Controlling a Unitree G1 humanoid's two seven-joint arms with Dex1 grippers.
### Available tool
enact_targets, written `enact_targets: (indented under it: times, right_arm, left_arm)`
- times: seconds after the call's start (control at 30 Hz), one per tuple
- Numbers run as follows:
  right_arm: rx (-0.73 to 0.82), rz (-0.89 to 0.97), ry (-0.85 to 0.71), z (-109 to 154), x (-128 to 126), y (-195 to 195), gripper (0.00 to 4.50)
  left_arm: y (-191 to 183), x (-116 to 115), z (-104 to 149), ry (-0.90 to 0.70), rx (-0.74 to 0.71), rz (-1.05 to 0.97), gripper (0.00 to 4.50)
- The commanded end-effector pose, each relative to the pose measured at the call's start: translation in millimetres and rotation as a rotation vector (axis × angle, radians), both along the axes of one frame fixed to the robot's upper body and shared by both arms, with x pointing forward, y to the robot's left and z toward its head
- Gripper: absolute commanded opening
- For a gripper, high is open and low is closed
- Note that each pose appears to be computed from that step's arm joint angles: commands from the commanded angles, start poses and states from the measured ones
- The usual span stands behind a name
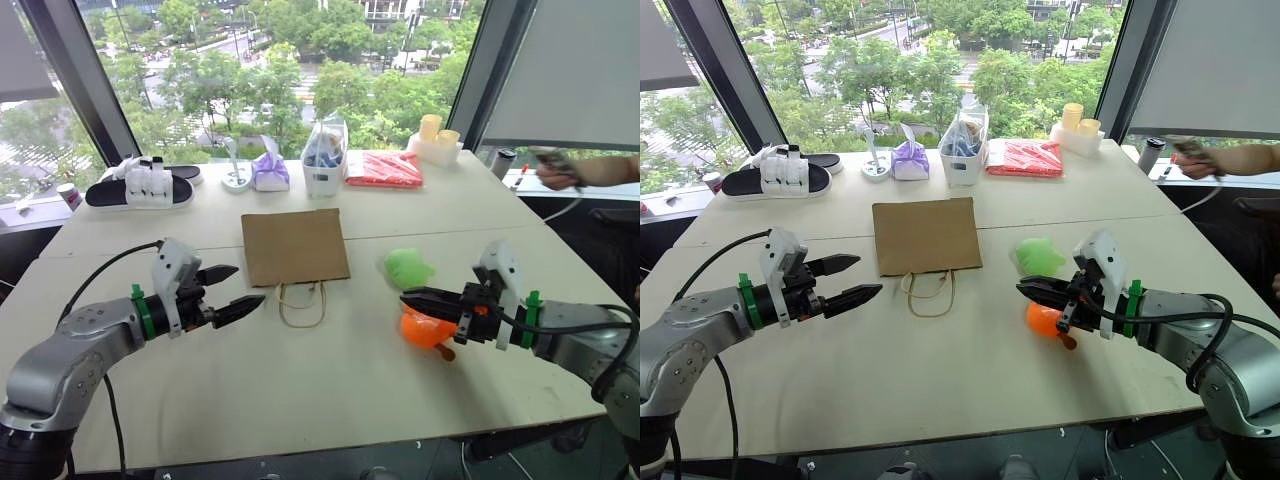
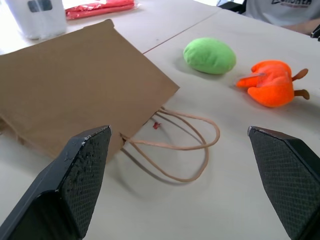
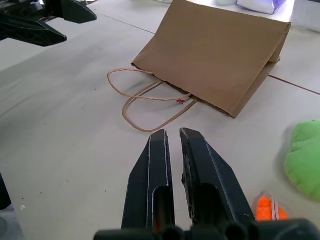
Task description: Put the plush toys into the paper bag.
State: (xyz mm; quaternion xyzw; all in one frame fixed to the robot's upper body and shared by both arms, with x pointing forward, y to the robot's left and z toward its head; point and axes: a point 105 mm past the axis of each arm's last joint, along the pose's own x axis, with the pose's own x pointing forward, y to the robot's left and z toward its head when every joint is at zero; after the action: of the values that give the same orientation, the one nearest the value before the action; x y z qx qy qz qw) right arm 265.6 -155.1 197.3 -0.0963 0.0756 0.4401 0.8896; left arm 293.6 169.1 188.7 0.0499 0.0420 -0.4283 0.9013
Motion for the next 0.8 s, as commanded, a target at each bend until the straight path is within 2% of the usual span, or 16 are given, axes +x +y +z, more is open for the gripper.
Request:
enact_targets:
  times: [0.03, 0.5, 0.73, 0.8]
  right_arm:
    - [-0.014, -0.004, -0.041, 6, -6, 0, 0.37]
    - [-0.015, -0.032, -0.04, 7, -7, -2, 0.37]
    - [-0.012, -0.034, -0.04, 4, -11, 4, 0.37]
    - [-0.017, -0.044, -0.04, 1, -11, 5, 0.37]
  left_arm:
    - [-4, -1, 1, -0.033, 0.016, -0.027, 4.48]
    - [-8, 5, -2, -0.052, 0.035, -0.071, 4.48]
    - [-11, 13, -10, -0.094, 0.128, -0.129, 4.48]
    - [-11, 17, -10, -0.182, 0.203, -0.156, 4.48]
